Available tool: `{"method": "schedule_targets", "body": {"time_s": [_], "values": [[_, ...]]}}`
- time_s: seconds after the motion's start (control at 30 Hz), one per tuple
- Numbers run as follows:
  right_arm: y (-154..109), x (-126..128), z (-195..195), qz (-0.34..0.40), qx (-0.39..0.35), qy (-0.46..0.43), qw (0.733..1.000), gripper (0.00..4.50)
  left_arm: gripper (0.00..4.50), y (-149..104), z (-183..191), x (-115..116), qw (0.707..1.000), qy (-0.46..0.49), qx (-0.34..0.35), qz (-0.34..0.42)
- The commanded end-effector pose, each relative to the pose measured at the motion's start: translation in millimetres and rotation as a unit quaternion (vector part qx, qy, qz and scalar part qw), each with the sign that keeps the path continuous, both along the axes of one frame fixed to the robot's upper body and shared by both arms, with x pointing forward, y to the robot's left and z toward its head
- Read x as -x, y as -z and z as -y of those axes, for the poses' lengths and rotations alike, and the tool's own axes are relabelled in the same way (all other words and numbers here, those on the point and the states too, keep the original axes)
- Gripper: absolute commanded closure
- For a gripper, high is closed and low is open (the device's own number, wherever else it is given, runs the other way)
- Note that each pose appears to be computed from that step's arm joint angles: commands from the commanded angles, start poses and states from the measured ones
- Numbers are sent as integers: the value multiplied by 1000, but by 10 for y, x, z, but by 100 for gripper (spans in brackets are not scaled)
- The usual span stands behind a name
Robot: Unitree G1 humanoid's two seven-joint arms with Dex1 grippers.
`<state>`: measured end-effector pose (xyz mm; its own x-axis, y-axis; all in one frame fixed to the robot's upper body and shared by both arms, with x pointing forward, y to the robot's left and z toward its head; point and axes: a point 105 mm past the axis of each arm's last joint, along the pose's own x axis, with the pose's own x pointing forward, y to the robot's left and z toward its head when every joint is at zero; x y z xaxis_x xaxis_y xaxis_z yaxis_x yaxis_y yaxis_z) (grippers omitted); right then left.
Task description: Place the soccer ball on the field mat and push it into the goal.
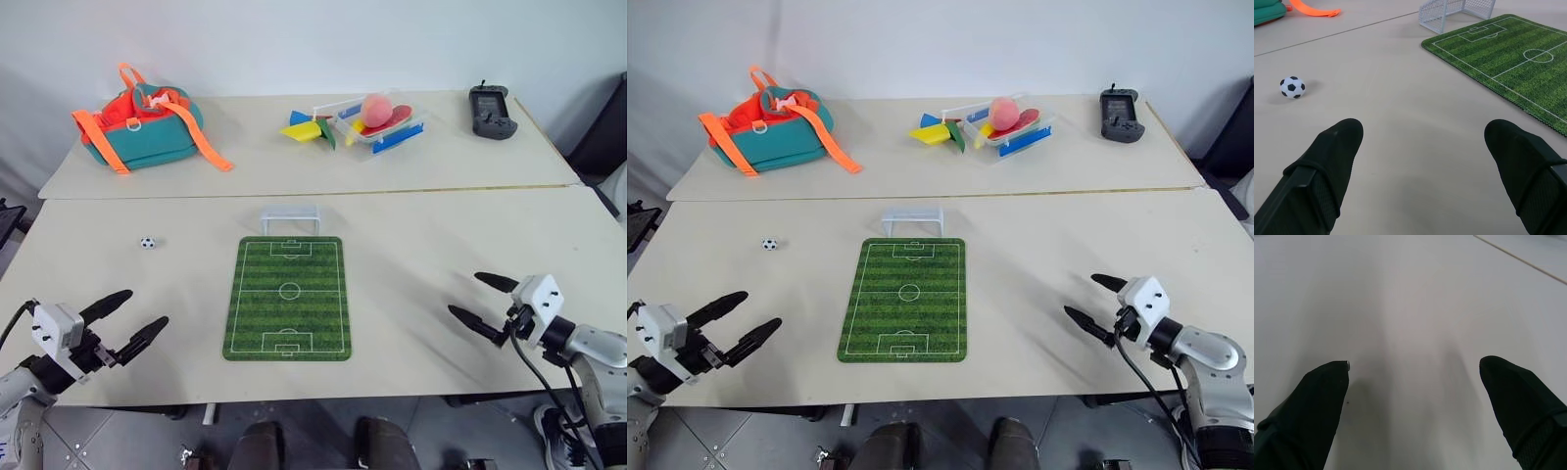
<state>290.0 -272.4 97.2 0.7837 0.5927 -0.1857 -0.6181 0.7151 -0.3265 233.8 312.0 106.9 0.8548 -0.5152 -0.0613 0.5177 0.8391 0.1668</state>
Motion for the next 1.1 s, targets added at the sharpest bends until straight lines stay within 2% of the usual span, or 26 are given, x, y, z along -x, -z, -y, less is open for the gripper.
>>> {"method": "schedule_targets", "body": {"time_s": [0.03, 0.33, 0.57, 0.9, 1.03, 1.1], "values": [[-126, 6, -23, 26, -9, -3, 1000, 0, 2, -116, -1, 23, 1000, 7, -4, 8], [-162, 29, -24, 24, -14, -12, 1000, 0, 2, -145, -52, 17, 999, -35, 4, 6], [-277, 68, -38, 25, -30, -33, 999, 0, 2, -228, -41, 45, 999, -22, 29, 13], [-281, 102, -21, 28, -27, -32, 999, 0, 2, -230, 10, 70, 1000, 2, 23, 9], [-294, 110, -30, 33, -30, -31, 999, 0, 2, -258, 3, 44, 1000, 2, 13, 16], [-316, 123, -44, 37, -32, -32, 998, 0, 2, -333, -43, -76, 999, -17, 0, 35]]}}
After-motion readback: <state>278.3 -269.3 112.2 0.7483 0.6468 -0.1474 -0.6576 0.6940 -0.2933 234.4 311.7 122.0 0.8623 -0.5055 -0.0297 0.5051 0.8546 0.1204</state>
